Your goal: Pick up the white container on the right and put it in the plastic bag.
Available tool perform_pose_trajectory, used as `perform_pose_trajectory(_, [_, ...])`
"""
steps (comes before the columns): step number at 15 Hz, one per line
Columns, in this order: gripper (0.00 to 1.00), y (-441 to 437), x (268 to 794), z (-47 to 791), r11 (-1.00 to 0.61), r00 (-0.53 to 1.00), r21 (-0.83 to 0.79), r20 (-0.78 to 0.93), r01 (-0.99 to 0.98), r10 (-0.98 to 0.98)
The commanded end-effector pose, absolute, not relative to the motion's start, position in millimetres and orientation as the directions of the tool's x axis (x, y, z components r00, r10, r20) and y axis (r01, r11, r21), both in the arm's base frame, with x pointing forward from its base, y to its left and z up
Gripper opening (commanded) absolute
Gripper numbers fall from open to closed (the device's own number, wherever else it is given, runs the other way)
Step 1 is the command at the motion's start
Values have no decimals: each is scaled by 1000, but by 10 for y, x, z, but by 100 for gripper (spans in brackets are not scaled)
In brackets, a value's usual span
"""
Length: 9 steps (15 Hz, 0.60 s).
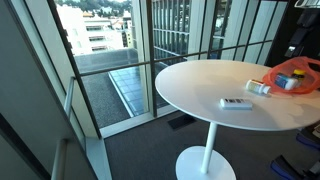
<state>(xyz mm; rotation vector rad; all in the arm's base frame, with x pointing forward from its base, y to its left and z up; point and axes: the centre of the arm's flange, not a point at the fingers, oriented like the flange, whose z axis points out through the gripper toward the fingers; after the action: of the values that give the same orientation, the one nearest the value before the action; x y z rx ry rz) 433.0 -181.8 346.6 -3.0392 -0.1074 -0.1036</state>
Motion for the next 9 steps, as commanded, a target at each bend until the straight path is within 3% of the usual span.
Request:
perform_pose_trajectory(1, [100,-1883,4582,3339,-995,995,-65,70,70,66])
perform_pose_trajectory(9, [100,-2120,4981,2938,-998,998,-49,45,44,42])
